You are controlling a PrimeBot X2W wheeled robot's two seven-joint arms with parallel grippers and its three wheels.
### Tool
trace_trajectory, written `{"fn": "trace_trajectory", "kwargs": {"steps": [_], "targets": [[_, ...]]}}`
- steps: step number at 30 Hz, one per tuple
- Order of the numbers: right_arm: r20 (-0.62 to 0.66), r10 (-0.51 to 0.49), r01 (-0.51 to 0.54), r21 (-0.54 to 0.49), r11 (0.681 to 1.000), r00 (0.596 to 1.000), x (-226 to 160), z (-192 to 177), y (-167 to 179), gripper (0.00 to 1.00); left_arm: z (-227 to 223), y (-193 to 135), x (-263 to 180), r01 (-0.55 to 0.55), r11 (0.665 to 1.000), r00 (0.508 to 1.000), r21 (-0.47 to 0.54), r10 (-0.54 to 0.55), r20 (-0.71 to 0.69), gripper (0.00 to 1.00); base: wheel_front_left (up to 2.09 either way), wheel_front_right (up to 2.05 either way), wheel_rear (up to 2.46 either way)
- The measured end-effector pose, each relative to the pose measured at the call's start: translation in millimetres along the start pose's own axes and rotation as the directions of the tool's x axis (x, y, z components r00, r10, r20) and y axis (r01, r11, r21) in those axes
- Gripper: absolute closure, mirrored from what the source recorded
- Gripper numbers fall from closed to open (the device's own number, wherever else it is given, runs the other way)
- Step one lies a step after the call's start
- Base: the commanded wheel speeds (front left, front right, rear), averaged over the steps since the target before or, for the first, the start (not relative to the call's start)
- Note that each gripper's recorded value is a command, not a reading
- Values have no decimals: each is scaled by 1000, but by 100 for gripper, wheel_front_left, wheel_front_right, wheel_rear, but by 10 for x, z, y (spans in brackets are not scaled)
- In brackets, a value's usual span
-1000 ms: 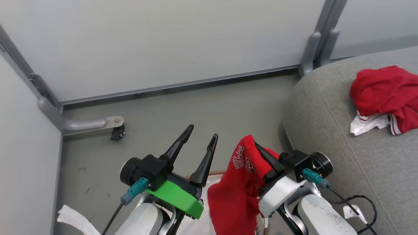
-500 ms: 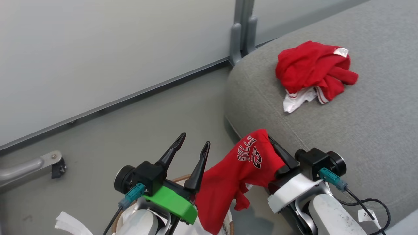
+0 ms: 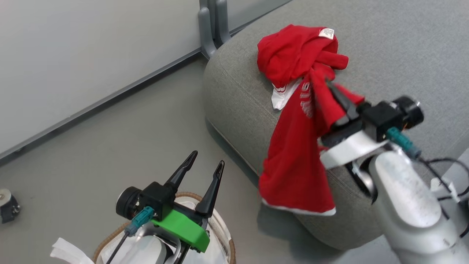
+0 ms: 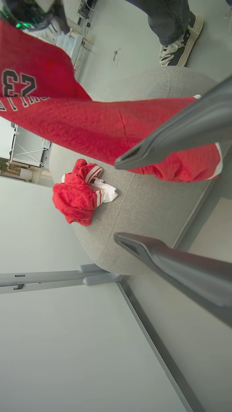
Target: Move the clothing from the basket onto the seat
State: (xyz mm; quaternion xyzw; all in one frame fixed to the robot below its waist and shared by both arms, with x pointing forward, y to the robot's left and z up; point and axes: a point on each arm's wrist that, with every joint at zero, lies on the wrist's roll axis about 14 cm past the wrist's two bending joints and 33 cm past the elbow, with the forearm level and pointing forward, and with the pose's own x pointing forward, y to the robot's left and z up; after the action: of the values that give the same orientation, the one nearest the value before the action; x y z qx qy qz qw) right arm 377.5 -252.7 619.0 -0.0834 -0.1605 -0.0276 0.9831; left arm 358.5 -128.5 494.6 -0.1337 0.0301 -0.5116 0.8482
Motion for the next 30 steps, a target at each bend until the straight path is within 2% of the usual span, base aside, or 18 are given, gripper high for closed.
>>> {"fn": "trace_trajectory", "kwargs": {"steps": [3, 6, 12, 16, 18, 23, 27, 30], "targets": [[64, 16, -6, -145, 989, 998, 292, 277, -252, 100, -101, 73, 12, 7, 1000, 1000, -10, -7, -21, 0, 0, 0, 0], [127, 23, 12, -270, 963, 992, 581, 581, -510, 100, -150, 168, 34, 6, 1000, 1000, -20, -6, -25, 0, 0, 0, 0], [226, 2, 112, -490, 865, 974, 1116, 1202, -1053, 100, -317, 378, -17, -18, 999, 998, -42, 16, -55, 0, 0, 0, 0], [288, -65, 224, -561, 797, 955, 1351, 1550, -1439, 100, -407, 551, -67, -44, 998, 997, -52, 40, -70, 0, 0, 0, 0], [306, -97, 265, -577, 773, 947, 1436, 1619, -1567, 100, -456, 620, -92, -54, 997, 996, -57, 50, -78, 0, 0, 0, 0], [268, -193, 320, -597, 736, 944, 1632, 1407, -1844, 100, -570, 805, -156, -83, 994, 993, -69, 76, -94, 0, 0, 0, 0], [158, -254, 298, -565, 769, 954, 1737, 794, -1889, 100, -626, 978, -189, -113, 991, 990, -78, 105, -96, 0, 0, 0, 0], [-3, -284, 237, -538, 809, 959, 1706, 18, -1821, 100, -693, 1102, -232, -133, 988, 987, -79, 124, -106, 0, 0, 0, 0]]}}
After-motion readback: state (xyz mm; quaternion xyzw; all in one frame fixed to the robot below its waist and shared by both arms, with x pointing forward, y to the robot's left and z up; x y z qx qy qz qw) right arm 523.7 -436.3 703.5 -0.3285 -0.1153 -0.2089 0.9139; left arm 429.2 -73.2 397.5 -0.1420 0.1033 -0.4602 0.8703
